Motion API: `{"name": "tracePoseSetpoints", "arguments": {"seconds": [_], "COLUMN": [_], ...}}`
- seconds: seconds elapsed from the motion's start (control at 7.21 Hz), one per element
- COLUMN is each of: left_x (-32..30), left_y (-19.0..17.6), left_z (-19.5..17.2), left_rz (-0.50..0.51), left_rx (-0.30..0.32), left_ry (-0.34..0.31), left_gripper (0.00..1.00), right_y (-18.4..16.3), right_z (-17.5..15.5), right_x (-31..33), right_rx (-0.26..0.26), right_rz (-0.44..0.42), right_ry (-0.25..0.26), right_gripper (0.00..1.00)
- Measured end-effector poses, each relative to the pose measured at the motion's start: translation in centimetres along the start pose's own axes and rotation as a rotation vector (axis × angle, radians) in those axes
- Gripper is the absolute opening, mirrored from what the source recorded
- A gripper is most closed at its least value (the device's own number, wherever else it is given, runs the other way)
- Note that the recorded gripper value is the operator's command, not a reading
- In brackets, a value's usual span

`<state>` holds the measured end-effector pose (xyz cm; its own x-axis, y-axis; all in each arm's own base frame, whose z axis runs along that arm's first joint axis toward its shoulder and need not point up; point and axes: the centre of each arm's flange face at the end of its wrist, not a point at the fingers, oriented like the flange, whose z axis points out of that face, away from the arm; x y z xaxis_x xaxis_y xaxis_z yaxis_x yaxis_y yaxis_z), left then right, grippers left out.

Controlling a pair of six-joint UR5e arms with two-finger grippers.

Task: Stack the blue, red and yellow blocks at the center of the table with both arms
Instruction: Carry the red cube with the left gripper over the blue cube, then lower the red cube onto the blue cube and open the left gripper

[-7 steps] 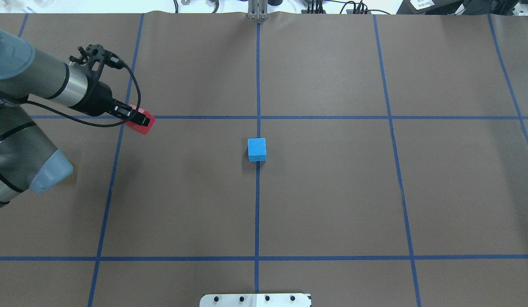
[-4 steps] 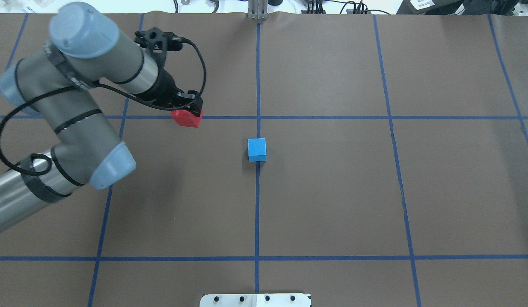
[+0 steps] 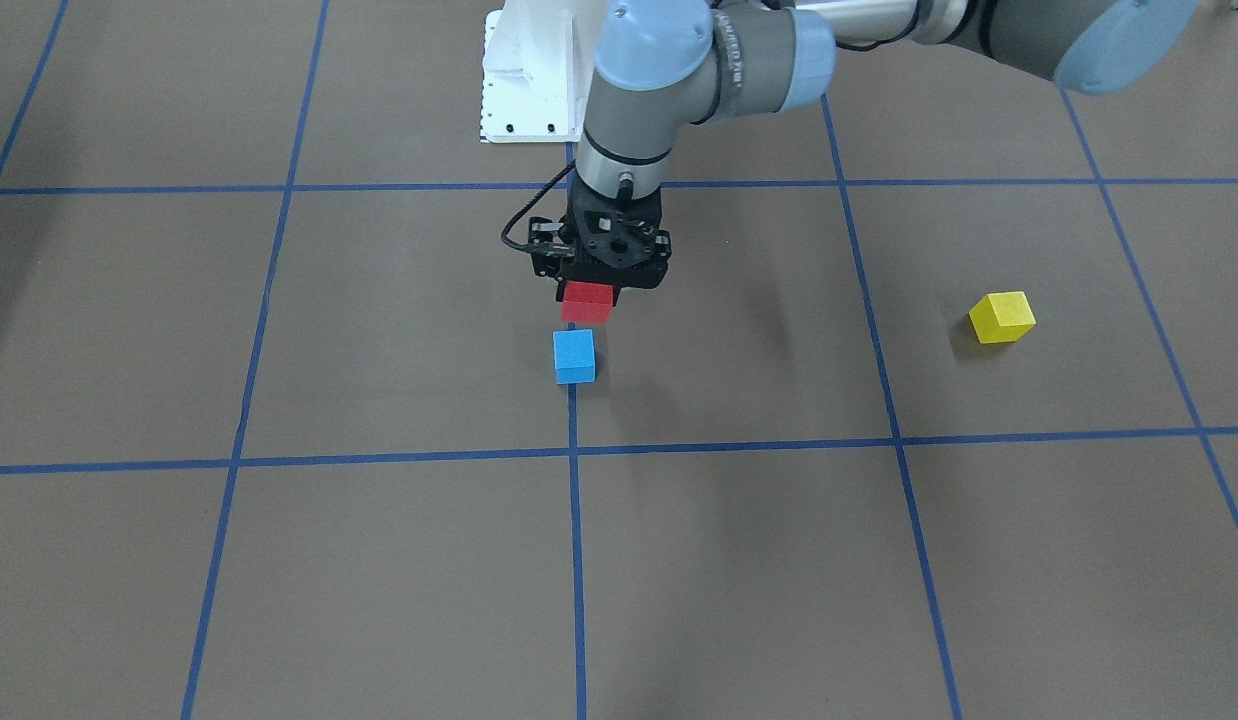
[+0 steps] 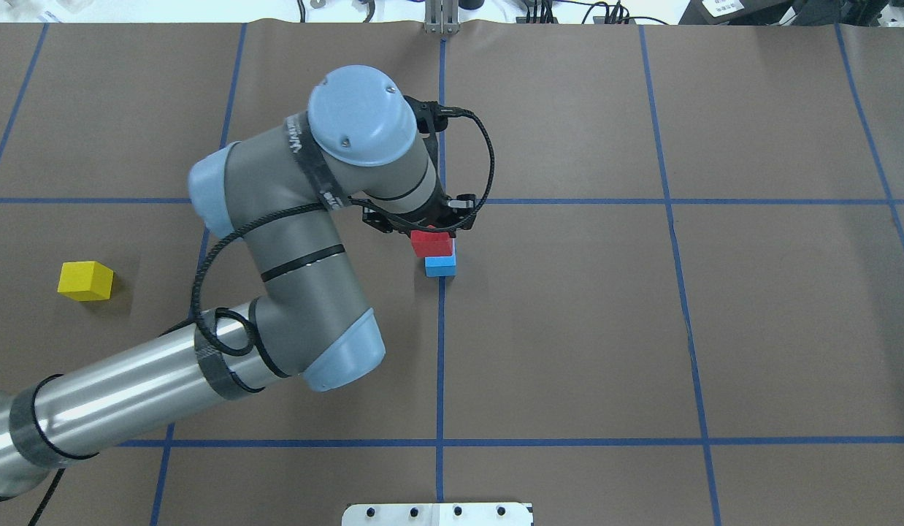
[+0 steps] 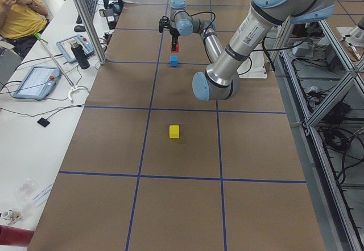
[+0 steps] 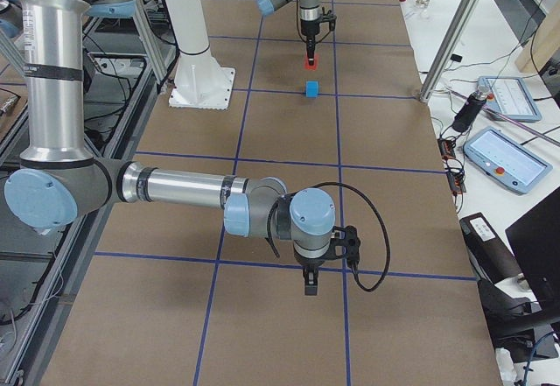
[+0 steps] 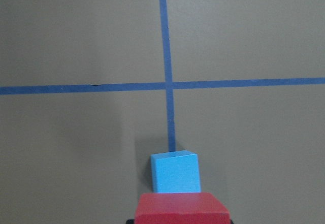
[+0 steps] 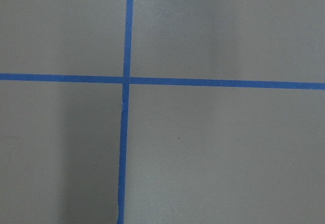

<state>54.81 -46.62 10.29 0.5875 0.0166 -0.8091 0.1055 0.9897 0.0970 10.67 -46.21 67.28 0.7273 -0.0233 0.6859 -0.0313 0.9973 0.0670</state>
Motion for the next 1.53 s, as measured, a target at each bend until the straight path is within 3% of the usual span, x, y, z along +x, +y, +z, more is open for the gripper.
{"name": "tracePoseSetpoints", "arguments": {"seconds": [0.56, 1.25, 1.53], "left_x": [1.2, 0.7, 0.8], "left_y": [-0.4, -0.7, -0.8], "left_z": [4.2, 5.7, 5.9], "left_rz": [-0.045, -0.053, -0.057], "left_rx": [0.016, 0.017, 0.025], "left_ry": [-0.085, -0.111, -0.116], "left_gripper": [0.0, 0.0, 0.14], "right_y": [0.0, -0.1, -0.2], "right_z": [0.0, -0.1, -0.2], "right_x": [-0.1, -0.2, -0.1], "right_rx": [0.001, 0.003, 0.004], "right_rz": [-0.001, -0.004, -0.004], "right_ry": [0.0, 0.0, 0.001], "right_gripper": [1.0, 1.0, 1.0]}}
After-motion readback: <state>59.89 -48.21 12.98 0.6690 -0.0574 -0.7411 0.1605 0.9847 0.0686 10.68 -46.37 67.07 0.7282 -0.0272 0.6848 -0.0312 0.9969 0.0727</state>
